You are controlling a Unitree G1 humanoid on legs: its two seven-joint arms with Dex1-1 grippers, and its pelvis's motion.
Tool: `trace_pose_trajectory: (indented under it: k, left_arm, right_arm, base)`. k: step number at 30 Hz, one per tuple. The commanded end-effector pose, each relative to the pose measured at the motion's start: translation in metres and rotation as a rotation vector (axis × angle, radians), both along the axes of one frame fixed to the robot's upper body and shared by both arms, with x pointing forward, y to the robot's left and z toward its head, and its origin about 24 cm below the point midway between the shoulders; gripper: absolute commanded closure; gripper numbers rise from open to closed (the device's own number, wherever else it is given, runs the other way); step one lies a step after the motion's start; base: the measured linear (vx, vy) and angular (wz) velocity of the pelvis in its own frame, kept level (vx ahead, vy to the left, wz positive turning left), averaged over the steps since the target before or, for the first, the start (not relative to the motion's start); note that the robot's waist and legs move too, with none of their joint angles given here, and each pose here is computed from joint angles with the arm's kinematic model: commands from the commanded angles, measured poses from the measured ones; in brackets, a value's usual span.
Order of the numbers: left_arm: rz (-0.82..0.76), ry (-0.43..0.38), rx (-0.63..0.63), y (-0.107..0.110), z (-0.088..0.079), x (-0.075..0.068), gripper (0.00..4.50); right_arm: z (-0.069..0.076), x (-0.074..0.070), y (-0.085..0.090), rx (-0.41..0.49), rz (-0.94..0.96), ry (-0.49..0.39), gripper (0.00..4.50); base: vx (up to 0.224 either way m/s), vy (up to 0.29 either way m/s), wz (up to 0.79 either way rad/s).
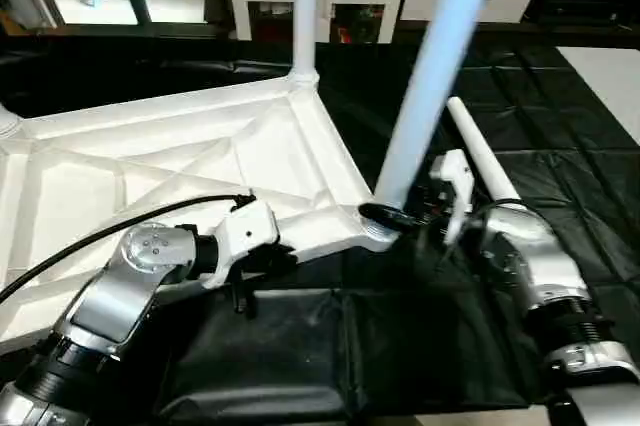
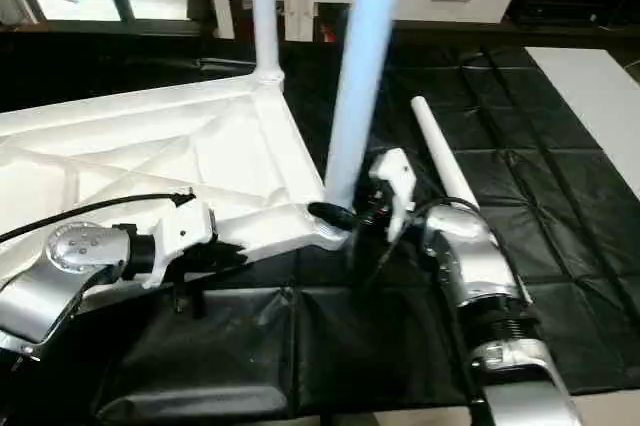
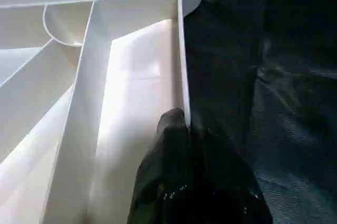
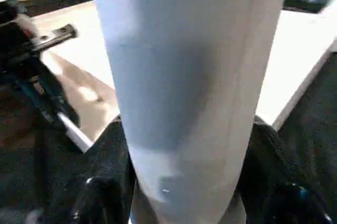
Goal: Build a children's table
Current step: Rotate leg to tighten
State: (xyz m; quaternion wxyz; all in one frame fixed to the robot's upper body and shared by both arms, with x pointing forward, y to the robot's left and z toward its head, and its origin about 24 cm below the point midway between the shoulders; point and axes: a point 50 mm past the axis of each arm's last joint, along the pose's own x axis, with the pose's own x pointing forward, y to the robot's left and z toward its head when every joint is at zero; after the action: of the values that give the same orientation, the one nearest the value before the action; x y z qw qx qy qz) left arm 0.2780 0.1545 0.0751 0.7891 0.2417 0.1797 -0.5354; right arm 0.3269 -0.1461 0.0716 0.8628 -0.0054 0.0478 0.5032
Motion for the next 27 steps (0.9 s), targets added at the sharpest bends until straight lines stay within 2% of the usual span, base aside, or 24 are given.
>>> trace_pose_trajectory:
  k: [1,2,4,5,8,10,13,14,15,16,20,21,22,23,24,27]
  left_arm:
    - [-0.015,0.079,0.038,-0.012,-0.019,-0.006,4.5]
    - [0.04,0.077,0.049,-0.019,-0.022,-0.001,4.5]
    - [0.085,0.087,0.044,-0.025,-0.023,0.003,4.5]
    - [0.204,0.092,0.051,-0.04,-0.026,0.015,4.5]
    - [0.247,0.096,0.053,-0.047,-0.027,0.019,4.5]
    - [0.275,0.105,0.022,-0.067,-0.024,0.025,4.5]
    - [0.262,0.11,0.01,-0.077,-0.022,0.026,4.5]
    - [0.245,0.108,0.004,-0.083,-0.02,0.026,4.5]
    - [0.241,0.107,0.002,-0.084,-0.02,0.026,4.5]
    - [0.21,0.089,-0.009,-0.087,-0.018,0.026,4.5]
    - [0.143,0.038,0.026,-0.074,-0.02,0.021,4.5]
    - [0.094,0.031,0.066,-0.057,-0.026,0.015,4.5]
    - [0.069,0.037,0.066,-0.049,-0.028,0.011,4.5]
    - [0.048,0.043,0.06,-0.042,-0.028,0.008,4.5]
    - [0.048,0.043,0.06,-0.042,-0.028,0.008,4.5]
    - [-0.028,0.073,0.01,-0.024,-0.022,-0.005,4.5]
  right_arm:
    - [-0.021,0.004,0.002,-0.054,-0.171,0.097,2.38]
    - [-0.031,0.009,0.006,-0.093,-0.308,0.128,2.38]
    - [-0.036,0.012,0.007,-0.118,-0.402,0.143,2.45]
    - [-0.046,0.019,0.013,-0.093,-0.624,0.215,2.46]
    - [-0.05,0.021,0.018,-0.054,-0.709,0.264,2.49]
    - [-0.058,0.021,0.034,0.022,-0.831,0.36,2.5]
    - [-0.059,0.021,0.046,0.041,-0.853,0.38,2.5]
    - [-0.056,0.021,0.055,0.054,-0.828,0.369,2.5]
    - [-0.055,0.022,0.057,0.06,-0.822,0.364,2.5]
    - [-0.044,0.025,0.066,0.112,-0.773,0.306,2.5]
    - [-0.02,0.03,0.067,0.186,-0.589,0.147,2.5]
    - [-0.007,0.028,0.057,0.203,-0.431,0.059,2.15]
    - [-0.003,0.026,0.049,0.199,-0.373,0.032,2.15]
    - [0.001,0.025,0.041,0.194,-0.319,0.018,1.94]
    - [0.001,0.025,0.041,0.194,-0.319,0.018,1.94]
    - [0.013,0.015,0.013,0.141,-0.127,-0.048,1.62]
  base:
    - [0.0,0.0,0.0]
    - [0.0,0.0,0.0]
    - [0.0,0.0,0.0]
    - [0.0,0.0,0.0]
    - [0.0,0.0,0.0]
    - [0.0,0.0,0.0]
    - [0.0,0.0,0.0]
    - [0.0,0.0,0.0]
    - [0.0,0.0,0.0]
    - [0.0,0.0,0.0]
    - [0.0,0.0,0.0]
    - [0.0,0.0,0.0]
    - [0.0,0.0,0.0]
    - [0.0,0.0,0.0]
    - [0.0,0.0,0.0]
    - [0.0,0.0,0.0]
